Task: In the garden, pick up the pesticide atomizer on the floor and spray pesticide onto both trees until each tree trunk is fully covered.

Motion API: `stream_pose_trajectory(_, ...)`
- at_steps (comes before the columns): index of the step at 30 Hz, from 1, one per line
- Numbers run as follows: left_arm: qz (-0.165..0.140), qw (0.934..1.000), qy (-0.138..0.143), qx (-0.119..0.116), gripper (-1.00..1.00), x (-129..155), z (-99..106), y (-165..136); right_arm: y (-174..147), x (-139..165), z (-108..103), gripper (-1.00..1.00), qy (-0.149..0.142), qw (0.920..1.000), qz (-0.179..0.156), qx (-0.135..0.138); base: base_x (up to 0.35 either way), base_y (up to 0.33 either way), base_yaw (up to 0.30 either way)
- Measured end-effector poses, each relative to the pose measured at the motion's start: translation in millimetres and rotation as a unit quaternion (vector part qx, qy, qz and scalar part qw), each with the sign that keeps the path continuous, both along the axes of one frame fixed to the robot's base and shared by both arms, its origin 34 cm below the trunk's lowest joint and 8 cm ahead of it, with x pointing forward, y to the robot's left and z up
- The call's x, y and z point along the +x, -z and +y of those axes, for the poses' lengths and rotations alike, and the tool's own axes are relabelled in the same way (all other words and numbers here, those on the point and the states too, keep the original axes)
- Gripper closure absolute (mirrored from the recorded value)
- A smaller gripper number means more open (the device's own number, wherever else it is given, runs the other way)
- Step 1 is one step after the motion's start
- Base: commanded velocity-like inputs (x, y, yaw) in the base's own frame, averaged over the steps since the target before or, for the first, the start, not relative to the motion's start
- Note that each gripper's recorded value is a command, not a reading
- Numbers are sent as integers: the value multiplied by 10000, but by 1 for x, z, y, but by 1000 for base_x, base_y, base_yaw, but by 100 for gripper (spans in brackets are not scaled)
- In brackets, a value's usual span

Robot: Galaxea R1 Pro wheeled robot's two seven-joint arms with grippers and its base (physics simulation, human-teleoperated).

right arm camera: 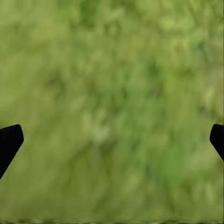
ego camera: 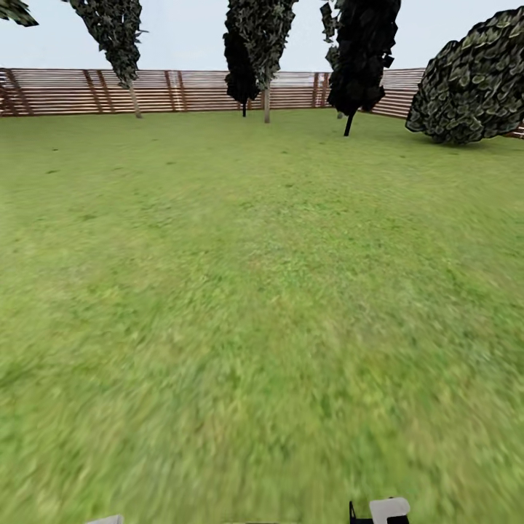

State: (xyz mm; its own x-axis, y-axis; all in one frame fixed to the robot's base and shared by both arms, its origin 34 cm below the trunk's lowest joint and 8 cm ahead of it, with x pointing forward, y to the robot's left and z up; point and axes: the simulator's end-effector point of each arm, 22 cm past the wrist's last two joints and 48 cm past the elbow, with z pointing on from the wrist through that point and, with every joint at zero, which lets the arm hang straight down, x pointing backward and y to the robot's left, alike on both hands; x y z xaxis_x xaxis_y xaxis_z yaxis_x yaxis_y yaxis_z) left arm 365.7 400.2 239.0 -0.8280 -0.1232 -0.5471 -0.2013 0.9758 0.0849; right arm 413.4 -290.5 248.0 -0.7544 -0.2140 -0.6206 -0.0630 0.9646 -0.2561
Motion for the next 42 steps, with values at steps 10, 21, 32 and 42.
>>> stream_pose_trajectory(10,56,10000,-11,11,100,-4,1,2,3,-3,0,-100,1,10000,49,0,-176,-44,229)
stream_pose_trajectory(21,116,9999,-32,16,100,-8,2,5,6,-7,0,-100,-4,9999,106,5,285,31,229)
stream_pose_trajectory(32,170,9998,-32,17,100,-12,2,8,10,-11,0,-100,-4,9999,160,6,340,103,229)
stream_pose_trajectory(42,217,9998,-32,17,100,-16,2,10,12,-15,0,-100,-5,9998,207,6,340,104,237)
